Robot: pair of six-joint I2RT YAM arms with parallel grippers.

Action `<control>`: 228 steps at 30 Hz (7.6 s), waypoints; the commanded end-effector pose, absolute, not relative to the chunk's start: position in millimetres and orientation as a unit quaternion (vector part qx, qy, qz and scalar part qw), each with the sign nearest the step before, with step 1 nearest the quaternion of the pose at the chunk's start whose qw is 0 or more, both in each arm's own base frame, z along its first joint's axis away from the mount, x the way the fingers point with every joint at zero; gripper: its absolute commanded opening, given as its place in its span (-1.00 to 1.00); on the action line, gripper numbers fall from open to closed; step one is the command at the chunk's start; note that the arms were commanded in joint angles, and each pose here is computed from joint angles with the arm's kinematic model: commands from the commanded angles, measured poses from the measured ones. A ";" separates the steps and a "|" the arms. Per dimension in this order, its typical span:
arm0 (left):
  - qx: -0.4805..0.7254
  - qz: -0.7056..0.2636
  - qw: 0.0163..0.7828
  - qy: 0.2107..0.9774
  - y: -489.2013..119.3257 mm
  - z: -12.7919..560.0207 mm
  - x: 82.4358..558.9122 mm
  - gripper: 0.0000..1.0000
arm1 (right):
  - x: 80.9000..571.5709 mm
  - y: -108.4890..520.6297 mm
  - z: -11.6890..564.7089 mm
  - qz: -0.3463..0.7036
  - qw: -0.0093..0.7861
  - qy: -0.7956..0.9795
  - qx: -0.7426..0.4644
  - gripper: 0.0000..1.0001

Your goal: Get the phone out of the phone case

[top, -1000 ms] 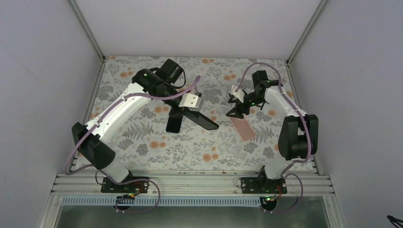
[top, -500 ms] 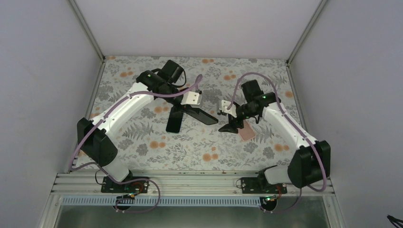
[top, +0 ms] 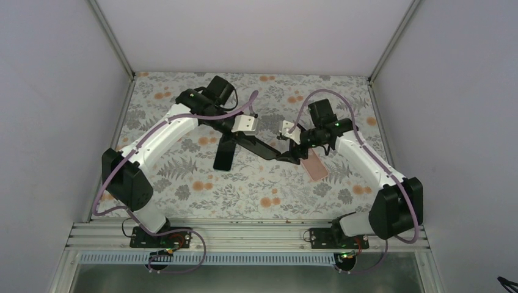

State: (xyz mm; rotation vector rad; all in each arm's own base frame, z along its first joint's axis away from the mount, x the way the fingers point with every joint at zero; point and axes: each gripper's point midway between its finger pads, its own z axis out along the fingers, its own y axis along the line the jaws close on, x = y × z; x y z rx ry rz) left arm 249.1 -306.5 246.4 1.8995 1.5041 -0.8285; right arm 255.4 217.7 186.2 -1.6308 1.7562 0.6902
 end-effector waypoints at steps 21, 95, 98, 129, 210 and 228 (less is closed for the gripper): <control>0.789 -0.339 0.189 0.476 -327.6 229.6 156.7 -0.95 | 394.0 174.1 221.3 0.213 0.317 0.685 -0.621 0.70; 0.730 -0.390 0.259 0.498 -314.5 251.0 218.5 -0.95 | 216.9 205.9 198.1 0.264 0.328 0.681 -0.599 0.66; 0.730 -0.390 0.257 0.498 -313.7 250.0 217.8 -0.95 | 221.8 203.4 197.2 0.253 0.330 0.685 -0.598 0.66; 0.729 -0.379 0.255 0.509 -314.2 244.9 221.9 -0.95 | 217.9 201.8 188.8 0.270 0.315 0.684 -0.600 0.64; 0.654 -0.443 0.407 0.459 -345.5 331.1 267.6 -0.95 | 212.3 305.8 220.4 0.414 0.294 0.586 -0.631 0.51; 0.574 -0.238 0.547 0.561 -306.7 354.0 350.6 0.77 | 264.3 233.1 242.9 0.407 0.313 0.684 -0.517 -0.93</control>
